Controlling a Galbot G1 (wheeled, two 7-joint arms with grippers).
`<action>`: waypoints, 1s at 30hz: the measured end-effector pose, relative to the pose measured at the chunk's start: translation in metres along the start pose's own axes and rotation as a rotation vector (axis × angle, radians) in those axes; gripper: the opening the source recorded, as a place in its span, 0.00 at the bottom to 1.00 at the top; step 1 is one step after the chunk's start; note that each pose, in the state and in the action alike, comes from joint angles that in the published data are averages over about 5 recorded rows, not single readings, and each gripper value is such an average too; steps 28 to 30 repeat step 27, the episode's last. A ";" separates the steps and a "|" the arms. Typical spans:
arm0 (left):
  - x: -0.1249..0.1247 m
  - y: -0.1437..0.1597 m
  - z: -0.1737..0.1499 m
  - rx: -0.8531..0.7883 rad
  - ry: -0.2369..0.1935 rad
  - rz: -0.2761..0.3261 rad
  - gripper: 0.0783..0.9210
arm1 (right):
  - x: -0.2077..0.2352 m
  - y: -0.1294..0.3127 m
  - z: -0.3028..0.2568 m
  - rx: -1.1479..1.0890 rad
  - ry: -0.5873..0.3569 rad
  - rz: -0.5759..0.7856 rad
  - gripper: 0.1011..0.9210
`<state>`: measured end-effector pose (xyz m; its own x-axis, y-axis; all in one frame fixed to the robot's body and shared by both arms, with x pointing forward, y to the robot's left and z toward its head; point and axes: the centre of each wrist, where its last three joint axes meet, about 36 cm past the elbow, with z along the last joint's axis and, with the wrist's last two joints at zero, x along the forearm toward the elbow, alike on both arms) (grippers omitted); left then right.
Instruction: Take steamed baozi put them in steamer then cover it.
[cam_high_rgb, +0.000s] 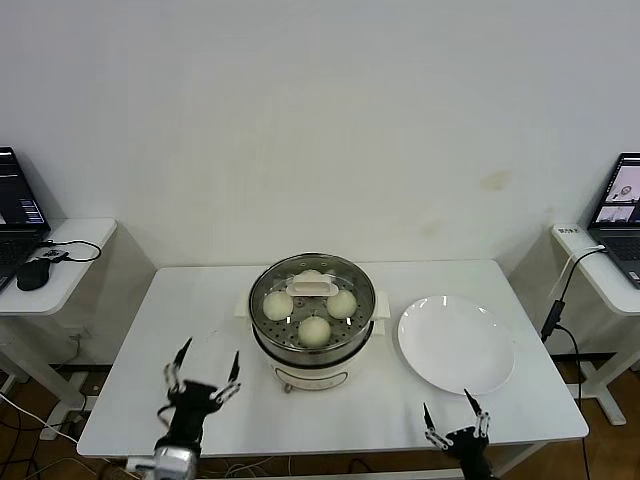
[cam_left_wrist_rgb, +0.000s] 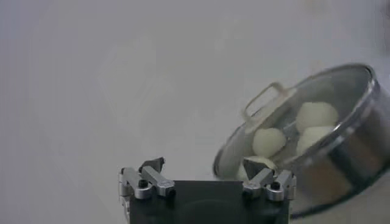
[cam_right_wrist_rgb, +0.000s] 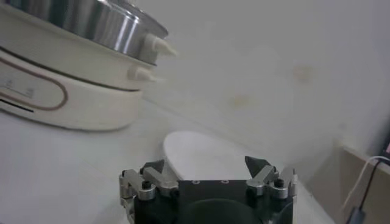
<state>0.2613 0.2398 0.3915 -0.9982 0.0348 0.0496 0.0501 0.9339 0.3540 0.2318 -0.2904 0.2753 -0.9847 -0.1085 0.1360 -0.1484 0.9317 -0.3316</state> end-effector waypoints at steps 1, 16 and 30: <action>0.005 -0.001 0.004 0.036 0.013 -0.014 0.88 | 0.001 0.000 -0.002 -0.013 0.004 -0.007 0.88; 0.048 -0.017 0.040 0.355 0.120 -0.134 0.88 | 0.012 -0.001 -0.031 -0.179 0.041 -0.061 0.88; 0.057 -0.020 0.046 0.414 0.160 -0.157 0.88 | 0.015 0.003 -0.041 -0.205 0.058 -0.078 0.88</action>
